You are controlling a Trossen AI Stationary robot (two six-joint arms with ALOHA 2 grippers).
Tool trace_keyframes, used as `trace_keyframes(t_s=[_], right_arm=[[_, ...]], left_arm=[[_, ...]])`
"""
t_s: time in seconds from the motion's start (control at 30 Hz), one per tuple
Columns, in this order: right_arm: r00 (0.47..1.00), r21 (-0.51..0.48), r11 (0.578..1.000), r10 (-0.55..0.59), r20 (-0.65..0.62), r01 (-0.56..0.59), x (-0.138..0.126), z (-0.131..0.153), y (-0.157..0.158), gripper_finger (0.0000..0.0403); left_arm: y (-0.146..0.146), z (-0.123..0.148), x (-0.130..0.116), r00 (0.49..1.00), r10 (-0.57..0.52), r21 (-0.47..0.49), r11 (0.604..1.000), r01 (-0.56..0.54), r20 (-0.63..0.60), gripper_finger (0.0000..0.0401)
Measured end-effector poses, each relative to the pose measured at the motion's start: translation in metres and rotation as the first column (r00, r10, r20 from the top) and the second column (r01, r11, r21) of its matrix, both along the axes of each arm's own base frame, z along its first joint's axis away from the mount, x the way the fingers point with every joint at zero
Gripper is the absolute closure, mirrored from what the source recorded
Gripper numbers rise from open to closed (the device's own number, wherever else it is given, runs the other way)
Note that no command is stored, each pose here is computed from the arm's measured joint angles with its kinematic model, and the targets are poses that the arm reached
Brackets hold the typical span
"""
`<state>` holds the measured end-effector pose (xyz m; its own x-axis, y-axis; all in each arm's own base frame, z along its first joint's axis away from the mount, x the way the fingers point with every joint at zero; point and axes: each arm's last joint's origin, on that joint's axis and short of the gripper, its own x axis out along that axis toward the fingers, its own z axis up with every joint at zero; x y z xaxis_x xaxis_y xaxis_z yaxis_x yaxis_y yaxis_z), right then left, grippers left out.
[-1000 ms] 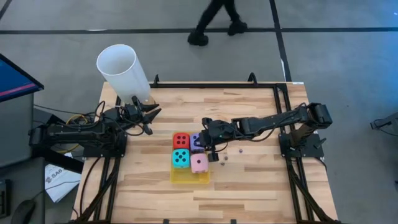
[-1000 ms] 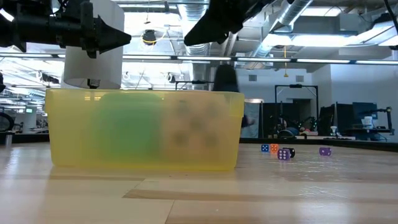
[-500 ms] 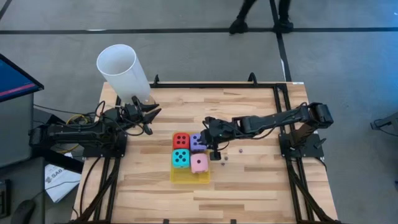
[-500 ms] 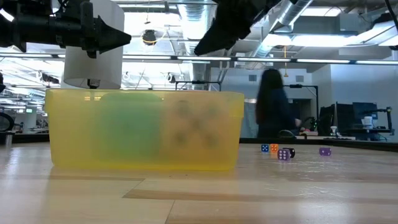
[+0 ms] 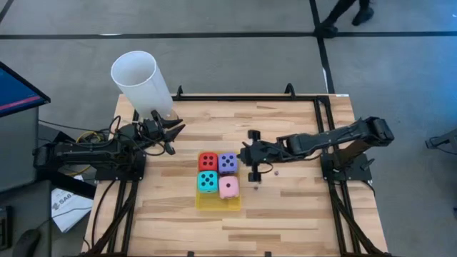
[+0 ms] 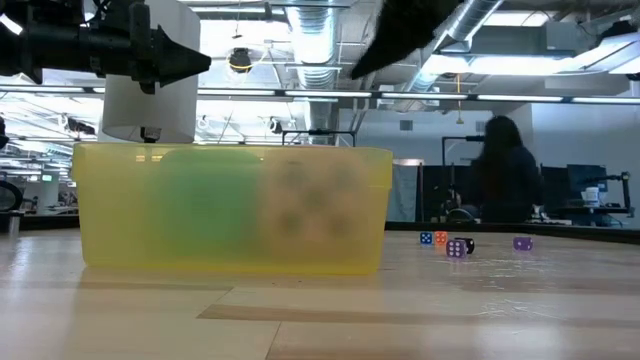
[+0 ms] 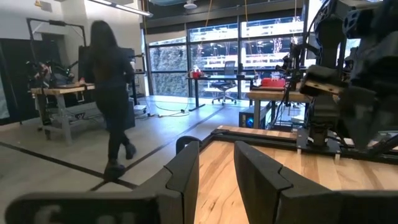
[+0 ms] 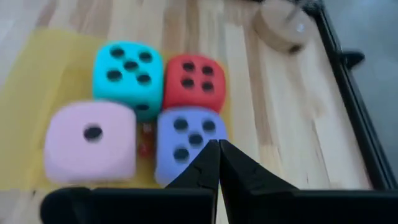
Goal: Pick & Place Dice
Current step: Put the orange die into the yellow bin
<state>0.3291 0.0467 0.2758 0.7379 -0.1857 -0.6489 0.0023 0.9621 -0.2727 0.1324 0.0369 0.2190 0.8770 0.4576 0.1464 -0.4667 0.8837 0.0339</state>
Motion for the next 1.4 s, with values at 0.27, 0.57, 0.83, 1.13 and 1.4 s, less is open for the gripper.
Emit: trace_keyframes(t_s=[0.27,0.57,0.83,1.13,1.4], right_arm=[[0.993,0.079,0.990,-0.119,-0.007,0.120,-0.046,-0.021,-0.019,0.0401],[0.962,0.179,0.948,-0.273,0.023,0.265,-0.086,-0.077,-0.042,0.0400],[0.956,0.178,0.940,-0.280,-0.086,0.292,-0.098,-0.114,-0.044,0.0397],[0.937,0.158,0.931,-0.302,-0.176,0.330,-0.090,-0.141,-0.044,0.0393],[0.931,0.146,0.930,-0.308,-0.195,0.338,-0.085,-0.153,-0.045,0.0340]], left_arm=[[0.000,0.000,0.000,1.000,0.000,0.000,1.000,0.000,0.000,0.0311],[0.000,0.001,0.000,1.000,0.000,0.002,1.000,0.000,0.010,0.0311],[0.000,0.002,0.000,1.000,0.000,0.004,1.000,0.000,0.018,0.0311],[0.000,0.002,0.000,1.000,0.000,0.004,1.000,0.000,0.017,0.0311],[0.000,0.002,0.000,1.000,0.000,0.003,1.000,0.000,0.017,0.0311]])
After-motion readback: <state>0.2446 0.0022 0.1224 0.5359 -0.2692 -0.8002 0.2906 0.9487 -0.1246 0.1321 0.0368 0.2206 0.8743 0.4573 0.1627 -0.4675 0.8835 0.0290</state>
